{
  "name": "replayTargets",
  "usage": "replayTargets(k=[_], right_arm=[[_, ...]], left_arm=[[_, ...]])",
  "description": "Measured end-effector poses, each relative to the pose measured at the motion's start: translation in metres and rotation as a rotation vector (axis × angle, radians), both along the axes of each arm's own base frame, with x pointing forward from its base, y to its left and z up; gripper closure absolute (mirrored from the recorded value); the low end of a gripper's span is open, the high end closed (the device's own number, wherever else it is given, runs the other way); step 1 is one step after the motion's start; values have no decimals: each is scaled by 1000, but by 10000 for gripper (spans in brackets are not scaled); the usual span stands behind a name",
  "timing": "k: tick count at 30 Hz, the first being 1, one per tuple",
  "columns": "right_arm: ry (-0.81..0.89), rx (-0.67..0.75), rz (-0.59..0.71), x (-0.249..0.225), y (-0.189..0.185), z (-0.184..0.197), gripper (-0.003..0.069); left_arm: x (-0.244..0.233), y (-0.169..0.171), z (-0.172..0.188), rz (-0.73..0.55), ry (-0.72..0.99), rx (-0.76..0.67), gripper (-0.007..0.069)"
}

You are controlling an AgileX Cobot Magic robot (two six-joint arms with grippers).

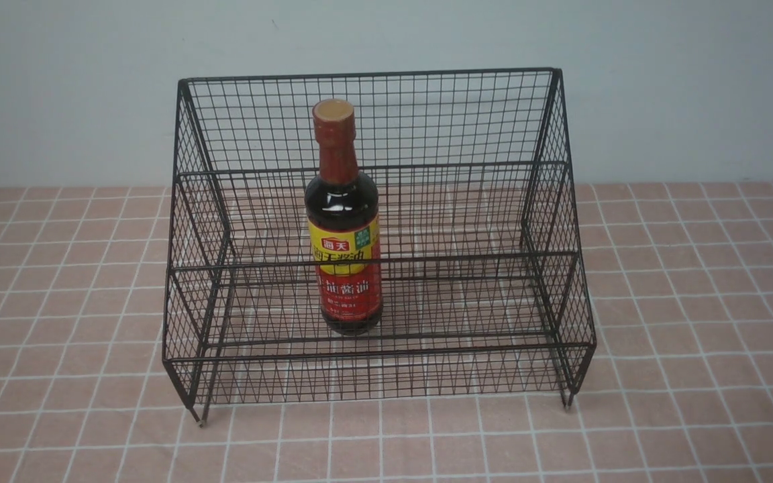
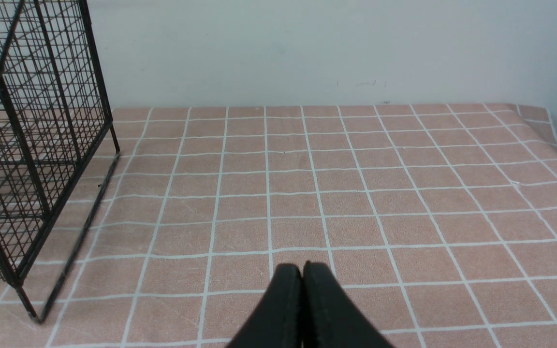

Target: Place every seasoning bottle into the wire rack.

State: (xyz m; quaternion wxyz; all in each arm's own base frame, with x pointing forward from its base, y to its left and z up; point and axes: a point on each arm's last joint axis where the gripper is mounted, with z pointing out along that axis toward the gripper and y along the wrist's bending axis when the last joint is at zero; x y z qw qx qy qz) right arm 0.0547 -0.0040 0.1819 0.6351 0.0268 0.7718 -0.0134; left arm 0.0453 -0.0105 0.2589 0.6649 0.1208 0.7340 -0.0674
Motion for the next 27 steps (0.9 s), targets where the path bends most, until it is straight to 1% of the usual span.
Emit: replayTargets(k=[2, 3, 5, 6, 8, 9, 15, 27], right_arm=[[0, 0, 0, 0, 0, 0, 673], [0, 0, 0, 0, 0, 0, 673], [0, 0, 0, 0, 0, 0, 673], [0, 0, 0, 0, 0, 0, 673], [0, 0, 0, 0, 0, 0, 673], [0, 0, 0, 0, 0, 0, 673], [0, 0, 0, 0, 0, 0, 673], [0, 0, 0, 0, 0, 0, 673]], left_arm=[[1, 2, -19, 56, 10, 1, 632], [3, 3, -36, 70, 19, 2, 632], [6, 5, -55, 140, 62, 13, 632], [6, 5, -57, 144, 65, 14, 632], [8, 7, -79, 188, 127, 12, 632], [9, 7, -82, 198, 139, 0, 632], [7, 8, -87, 217, 194, -26, 632], [7, 8, -88, 219, 196, -26, 632]])
